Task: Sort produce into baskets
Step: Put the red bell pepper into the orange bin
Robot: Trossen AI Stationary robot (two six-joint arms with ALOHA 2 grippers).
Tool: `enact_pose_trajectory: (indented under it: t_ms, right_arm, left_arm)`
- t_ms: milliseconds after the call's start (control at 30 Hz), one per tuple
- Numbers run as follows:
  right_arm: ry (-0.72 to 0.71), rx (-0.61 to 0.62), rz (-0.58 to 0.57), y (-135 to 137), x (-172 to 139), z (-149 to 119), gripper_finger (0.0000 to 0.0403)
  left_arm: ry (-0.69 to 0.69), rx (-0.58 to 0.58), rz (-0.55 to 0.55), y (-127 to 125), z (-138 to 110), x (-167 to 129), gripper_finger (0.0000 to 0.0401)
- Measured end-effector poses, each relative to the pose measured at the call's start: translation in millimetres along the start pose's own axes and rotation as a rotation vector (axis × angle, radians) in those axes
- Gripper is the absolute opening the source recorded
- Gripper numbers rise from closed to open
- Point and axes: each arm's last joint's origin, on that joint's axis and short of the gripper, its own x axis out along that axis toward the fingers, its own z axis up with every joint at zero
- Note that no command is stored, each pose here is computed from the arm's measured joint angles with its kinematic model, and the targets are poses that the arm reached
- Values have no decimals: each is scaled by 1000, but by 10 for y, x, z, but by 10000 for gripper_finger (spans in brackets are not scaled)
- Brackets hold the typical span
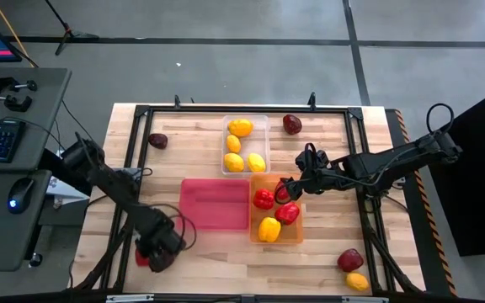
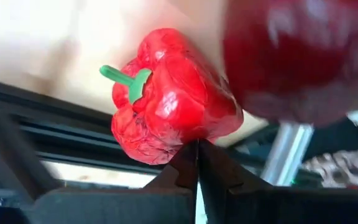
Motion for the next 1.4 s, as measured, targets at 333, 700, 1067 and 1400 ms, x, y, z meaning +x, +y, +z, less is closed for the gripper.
enact_pose_trajectory:
  t_ms: [333,700,1067,1400]
  right_arm:
    - [-5,9,-4,-1,0,2,381]
    - [-18,28,-15,-4,0,5,381]
    - [-33,39,-27,-8,0,10,381]
    - [-41,61,-35,-11,0,11,381]
  left_arm:
    - [-199,-22,71,360,243,-419,0]
    - [-328,-3,12,533,113,-678,1]
    - [-537,-305,-169,595,-215,-817,58]
    - [-662,-543,-200,503,-428,-630,174]
